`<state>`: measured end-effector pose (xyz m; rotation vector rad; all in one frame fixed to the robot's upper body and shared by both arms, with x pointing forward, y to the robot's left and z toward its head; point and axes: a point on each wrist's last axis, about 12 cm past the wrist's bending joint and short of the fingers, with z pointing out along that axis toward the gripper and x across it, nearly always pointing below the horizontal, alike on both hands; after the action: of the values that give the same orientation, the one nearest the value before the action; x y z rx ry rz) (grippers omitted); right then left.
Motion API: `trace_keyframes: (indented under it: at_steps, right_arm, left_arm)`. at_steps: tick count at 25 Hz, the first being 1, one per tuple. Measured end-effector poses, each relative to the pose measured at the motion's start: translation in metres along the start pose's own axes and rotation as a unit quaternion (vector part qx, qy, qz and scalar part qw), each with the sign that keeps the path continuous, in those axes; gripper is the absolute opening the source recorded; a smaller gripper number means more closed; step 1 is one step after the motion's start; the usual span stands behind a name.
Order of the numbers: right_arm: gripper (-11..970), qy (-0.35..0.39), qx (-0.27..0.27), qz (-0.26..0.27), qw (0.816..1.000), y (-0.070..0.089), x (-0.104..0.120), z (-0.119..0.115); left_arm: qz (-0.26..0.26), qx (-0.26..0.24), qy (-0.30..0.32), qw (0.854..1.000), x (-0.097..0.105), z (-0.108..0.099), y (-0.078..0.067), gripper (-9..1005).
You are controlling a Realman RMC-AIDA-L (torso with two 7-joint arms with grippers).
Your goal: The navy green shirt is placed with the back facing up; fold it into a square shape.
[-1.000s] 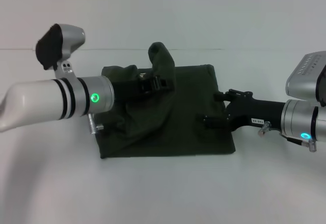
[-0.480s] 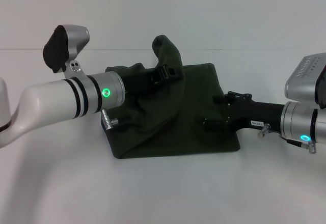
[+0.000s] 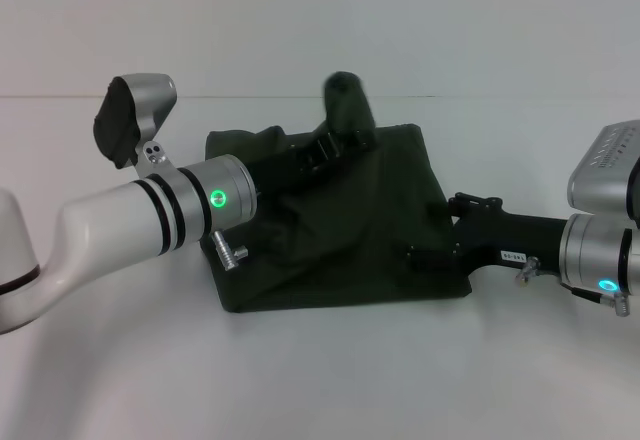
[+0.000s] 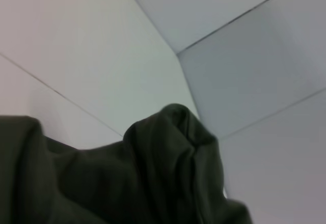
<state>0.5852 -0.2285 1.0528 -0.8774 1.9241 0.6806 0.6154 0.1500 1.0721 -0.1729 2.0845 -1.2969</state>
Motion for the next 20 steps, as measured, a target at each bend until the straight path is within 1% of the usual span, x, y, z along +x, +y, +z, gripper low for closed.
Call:
trace_keyframes:
  at_steps: [3, 6, 10, 13, 15, 18, 20]
  right_arm:
    - [924, 0.000, 0.002, 0.005, 1.000, 0.000, 0.003, -0.003]
    - [924, 0.000, 0.005, 0.011, 1.000, 0.000, 0.008, -0.007]
    - [924, 0.000, 0.009, 0.020, 1.000, 0.000, 0.018, -0.018]
    - [924, -0.005, 0.009, 0.029, 1.000, 0.000, 0.026, -0.032]
    - [924, -0.014, 0.008, 0.042, 0.999, -0.001, 0.029, -0.041]
    - [924, -0.036, -0.001, 0.060, 0.998, -0.002, 0.025, -0.053]
    - [925, -0.049, -0.008, 0.067, 0.997, -0.003, 0.017, -0.057]
  left_arm:
    - [0.006, 0.017, 0.001, 1.000, 0.004, 0.000, -0.002, 245]
    - [0.005, 0.020, -0.002, 1.000, 0.004, -0.001, -0.001, 321]
    - [0.007, 0.035, -0.008, 0.999, -0.001, -0.010, 0.000, 453]
    - [0.017, 0.057, -0.015, 0.998, -0.005, -0.024, 0.001, 560]
    - [0.026, 0.069, -0.017, 0.997, -0.009, -0.036, 0.003, 654]
    - [0.054, 0.088, -0.016, 0.995, -0.013, -0.064, 0.012, 795]
    - [0.070, 0.092, -0.015, 0.993, -0.012, -0.081, 0.020, 834]
